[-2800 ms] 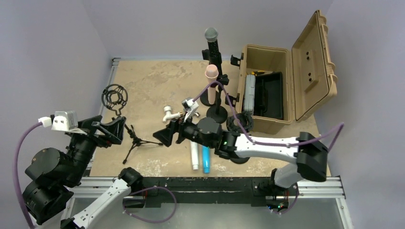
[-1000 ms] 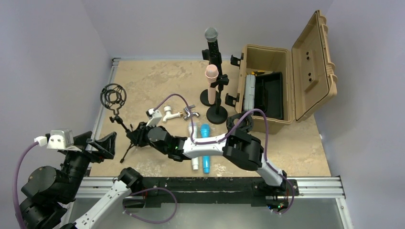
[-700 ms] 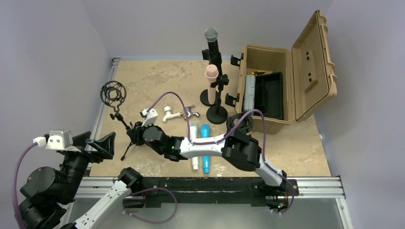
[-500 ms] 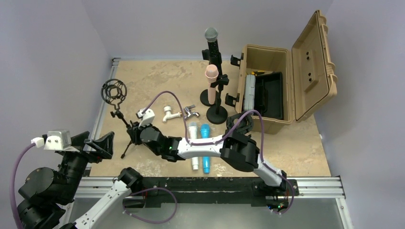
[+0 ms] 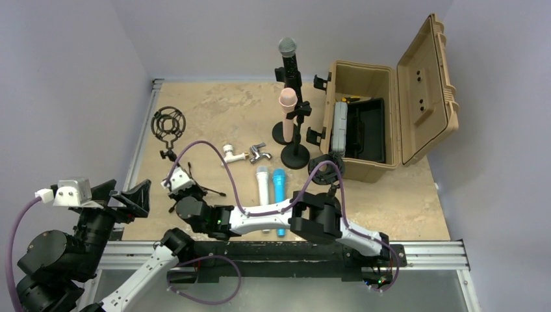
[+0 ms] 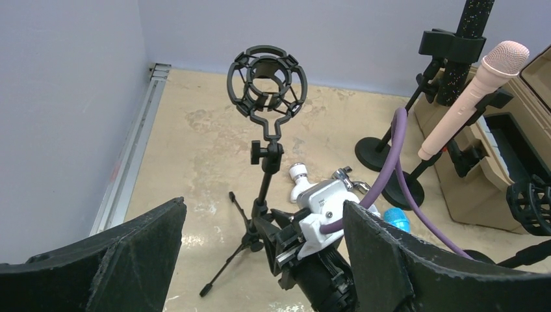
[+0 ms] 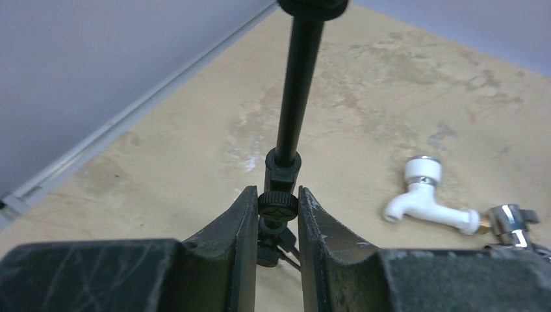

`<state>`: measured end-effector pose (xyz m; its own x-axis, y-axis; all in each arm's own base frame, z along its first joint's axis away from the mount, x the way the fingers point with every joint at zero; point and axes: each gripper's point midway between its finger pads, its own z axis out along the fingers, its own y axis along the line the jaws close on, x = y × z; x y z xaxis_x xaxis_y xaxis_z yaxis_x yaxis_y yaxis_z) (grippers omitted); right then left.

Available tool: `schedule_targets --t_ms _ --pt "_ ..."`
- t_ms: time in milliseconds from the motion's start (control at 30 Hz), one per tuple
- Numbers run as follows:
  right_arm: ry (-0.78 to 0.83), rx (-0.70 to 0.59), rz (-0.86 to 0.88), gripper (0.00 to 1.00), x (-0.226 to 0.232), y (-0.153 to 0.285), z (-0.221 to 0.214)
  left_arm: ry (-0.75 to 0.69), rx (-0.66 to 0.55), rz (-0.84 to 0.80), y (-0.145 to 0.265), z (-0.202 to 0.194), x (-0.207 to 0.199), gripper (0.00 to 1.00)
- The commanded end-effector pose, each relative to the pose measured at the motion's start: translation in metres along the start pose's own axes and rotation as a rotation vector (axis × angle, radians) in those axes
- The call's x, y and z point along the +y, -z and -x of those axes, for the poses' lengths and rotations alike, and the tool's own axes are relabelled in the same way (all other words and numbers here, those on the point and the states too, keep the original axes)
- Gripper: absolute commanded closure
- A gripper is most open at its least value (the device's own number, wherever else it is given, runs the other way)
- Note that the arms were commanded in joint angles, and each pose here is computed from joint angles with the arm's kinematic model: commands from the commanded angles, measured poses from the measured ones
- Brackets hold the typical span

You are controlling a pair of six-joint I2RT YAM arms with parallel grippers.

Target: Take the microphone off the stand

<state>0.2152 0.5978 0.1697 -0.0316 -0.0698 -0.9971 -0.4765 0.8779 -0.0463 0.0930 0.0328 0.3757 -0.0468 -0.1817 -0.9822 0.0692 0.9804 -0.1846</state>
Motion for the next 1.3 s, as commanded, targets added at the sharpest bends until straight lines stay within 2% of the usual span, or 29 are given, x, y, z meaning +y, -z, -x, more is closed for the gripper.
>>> schedule_targets --t_ms 0,200,400,467,567,633,733,933,1067,1267 --pt "0.303 0.033 -0.113 1.0 -0.033 -0.001 -0.024 -0.025 0.006 0.019 -0.002 0.007 0.002 0.13" --pt "0.298 -0.039 -0.048 1.0 -0.023 -0.002 0.003 -0.021 0.008 0.025 -0.001 0.007 0.003 0.13" --pt "0.223 -0.08 0.069 0.98 -0.005 0.001 0.023 -0.013 0.01 0.03 -0.001 0.006 0.004 0.13" --pt "0.179 -0.088 0.116 0.86 0.0 0.006 0.029 -0.014 0.012 0.031 -0.002 0.006 0.003 0.13" --pt "0.092 -0.092 0.223 0.58 0.011 0.013 0.042 -0.016 0.018 0.033 -0.004 0.005 0.002 0.13" --pt "0.036 -0.082 0.274 0.45 0.013 0.018 0.05 -0.016 0.025 0.03 -0.007 0.003 0.0 0.13" --pt "-0.086 -0.046 0.347 0.36 0.016 0.023 0.061 -0.017 0.032 0.026 -0.011 0.0 -0.003 0.13" --pt "-0.33 0.05 0.495 0.3 -0.005 0.031 0.076 -0.027 0.049 0.019 -0.018 -0.004 -0.008 0.13" --pt "-0.436 0.089 0.562 0.28 -0.016 0.035 0.078 -0.03 0.08 0.008 -0.025 -0.012 -0.014 0.12" --pt "-0.605 0.175 0.619 0.34 -0.015 0.023 0.069 -0.017 0.103 -0.03 -0.033 -0.017 -0.027 0.13"
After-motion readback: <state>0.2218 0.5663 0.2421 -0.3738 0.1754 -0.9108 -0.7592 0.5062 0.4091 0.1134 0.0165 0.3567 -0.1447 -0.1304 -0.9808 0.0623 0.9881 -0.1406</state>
